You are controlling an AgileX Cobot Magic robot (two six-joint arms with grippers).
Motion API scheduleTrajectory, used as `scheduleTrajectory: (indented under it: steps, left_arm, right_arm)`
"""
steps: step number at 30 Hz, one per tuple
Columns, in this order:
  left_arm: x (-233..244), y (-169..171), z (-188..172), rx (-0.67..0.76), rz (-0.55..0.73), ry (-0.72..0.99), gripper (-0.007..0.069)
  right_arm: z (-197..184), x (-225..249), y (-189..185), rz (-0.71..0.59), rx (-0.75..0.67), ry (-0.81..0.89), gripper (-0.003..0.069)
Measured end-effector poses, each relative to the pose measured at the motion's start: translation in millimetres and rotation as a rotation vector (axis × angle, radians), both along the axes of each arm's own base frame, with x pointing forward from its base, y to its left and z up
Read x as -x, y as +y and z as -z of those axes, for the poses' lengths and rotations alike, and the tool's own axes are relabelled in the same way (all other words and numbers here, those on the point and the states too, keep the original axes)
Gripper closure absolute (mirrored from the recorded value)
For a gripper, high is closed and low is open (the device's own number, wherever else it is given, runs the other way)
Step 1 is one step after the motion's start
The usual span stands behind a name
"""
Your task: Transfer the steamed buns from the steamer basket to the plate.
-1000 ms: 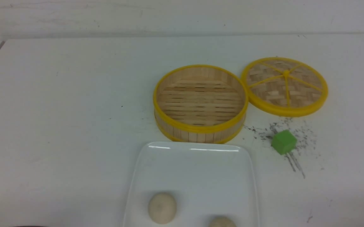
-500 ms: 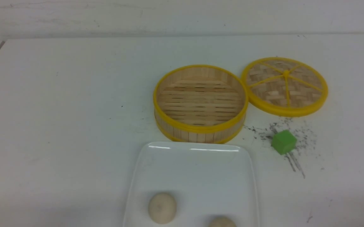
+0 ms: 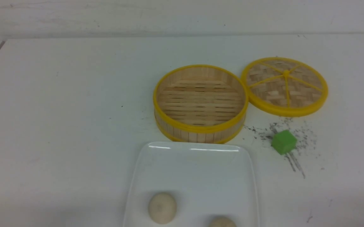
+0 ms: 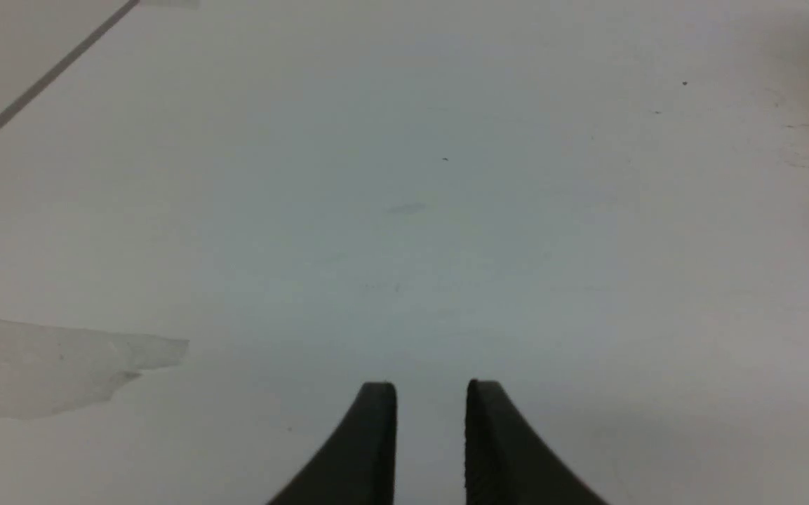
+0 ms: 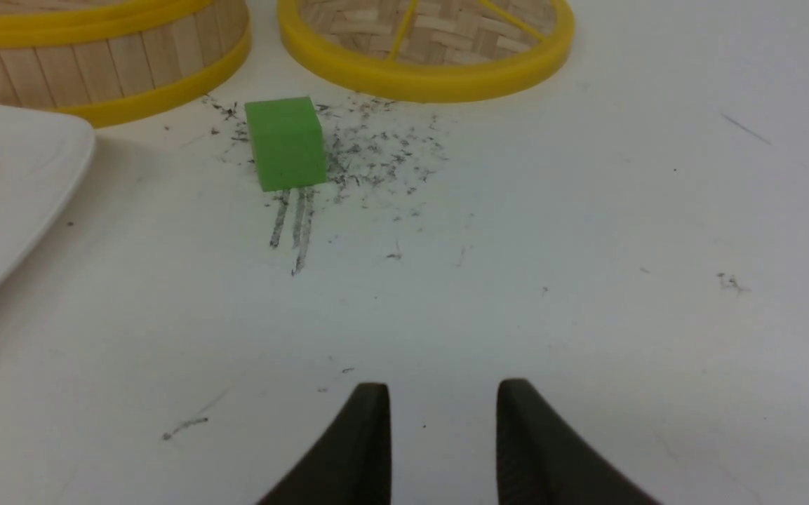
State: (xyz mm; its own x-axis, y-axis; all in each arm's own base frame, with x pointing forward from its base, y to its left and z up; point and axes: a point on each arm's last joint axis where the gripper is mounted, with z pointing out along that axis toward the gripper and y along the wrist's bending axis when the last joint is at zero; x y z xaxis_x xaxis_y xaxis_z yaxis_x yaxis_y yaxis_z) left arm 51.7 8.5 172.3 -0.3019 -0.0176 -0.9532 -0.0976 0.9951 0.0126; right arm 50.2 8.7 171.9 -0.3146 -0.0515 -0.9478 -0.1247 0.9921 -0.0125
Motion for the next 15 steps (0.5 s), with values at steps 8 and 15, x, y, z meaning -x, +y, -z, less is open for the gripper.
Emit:
scheduleTrajectory:
  steps: [8,15]
  left_arm:
    - [0.0,0.7,-0.2,-0.019,-0.002,0.0,0.0445]
    - [0.1,2.0,-0.5,-0.057,-0.005,0.001,0.0438]
  right_arm:
    - [0.0,0.0,0.0,0.0,0.0,0.0,0.0419]
    - [0.0,0.0,0.0,0.0,0.0,0.0,0.0419]
